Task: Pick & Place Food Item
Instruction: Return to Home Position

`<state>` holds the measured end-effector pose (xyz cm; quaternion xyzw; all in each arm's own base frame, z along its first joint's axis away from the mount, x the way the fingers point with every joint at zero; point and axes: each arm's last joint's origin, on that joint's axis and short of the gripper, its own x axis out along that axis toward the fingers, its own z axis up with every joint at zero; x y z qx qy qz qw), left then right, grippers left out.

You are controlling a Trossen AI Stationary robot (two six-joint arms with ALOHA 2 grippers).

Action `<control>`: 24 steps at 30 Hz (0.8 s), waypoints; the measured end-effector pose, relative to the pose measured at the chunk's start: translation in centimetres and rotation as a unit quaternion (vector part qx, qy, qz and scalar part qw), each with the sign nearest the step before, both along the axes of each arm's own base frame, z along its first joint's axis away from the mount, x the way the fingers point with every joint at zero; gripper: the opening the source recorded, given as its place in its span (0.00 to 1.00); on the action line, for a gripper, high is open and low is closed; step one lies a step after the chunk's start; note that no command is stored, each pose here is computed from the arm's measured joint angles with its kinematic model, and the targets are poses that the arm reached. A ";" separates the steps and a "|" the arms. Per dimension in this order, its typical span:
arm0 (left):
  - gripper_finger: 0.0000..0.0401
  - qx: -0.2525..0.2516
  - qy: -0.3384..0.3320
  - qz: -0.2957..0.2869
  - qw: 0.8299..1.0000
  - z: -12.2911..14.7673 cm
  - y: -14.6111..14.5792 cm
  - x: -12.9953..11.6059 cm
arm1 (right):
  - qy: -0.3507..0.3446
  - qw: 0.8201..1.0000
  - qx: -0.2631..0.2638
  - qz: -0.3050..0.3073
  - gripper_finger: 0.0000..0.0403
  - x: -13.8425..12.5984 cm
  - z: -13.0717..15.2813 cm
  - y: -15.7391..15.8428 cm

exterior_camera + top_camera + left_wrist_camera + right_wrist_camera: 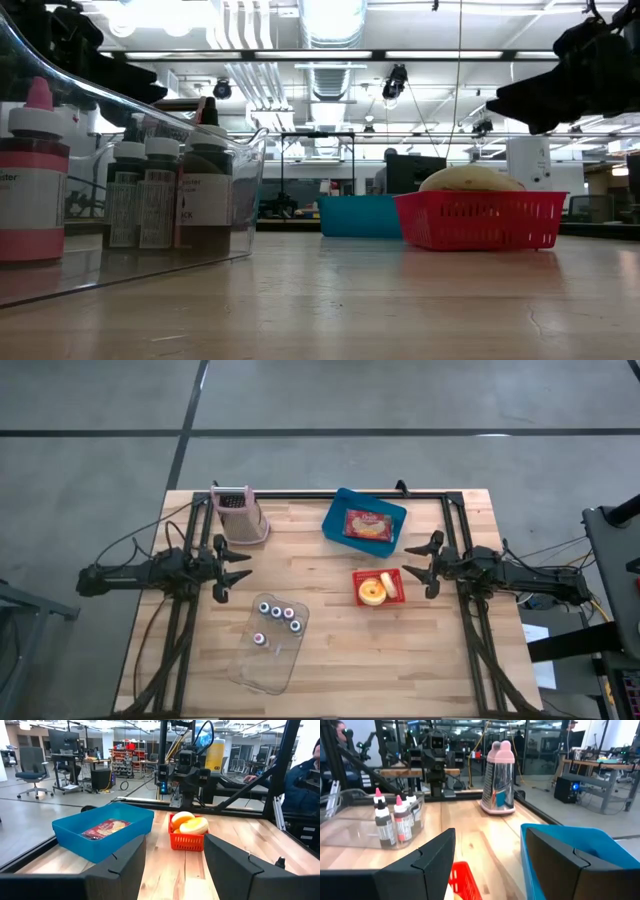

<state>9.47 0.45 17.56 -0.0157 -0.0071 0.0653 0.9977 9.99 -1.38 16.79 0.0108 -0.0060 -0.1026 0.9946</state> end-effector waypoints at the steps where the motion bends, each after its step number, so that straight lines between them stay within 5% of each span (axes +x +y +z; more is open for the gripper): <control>1: 0.51 0.000 0.001 0.000 1.000 0.0 0.0 0.0 | 0.004 1.000 -0.001 0.000 0.59 0.0 -0.1 0.0; 24: 0.51 0.000 0.002 0.000 1.000 0.0 0.0 0.0 | 0.003 1.000 -0.002 0.000 0.59 0.0 -0.1 0.0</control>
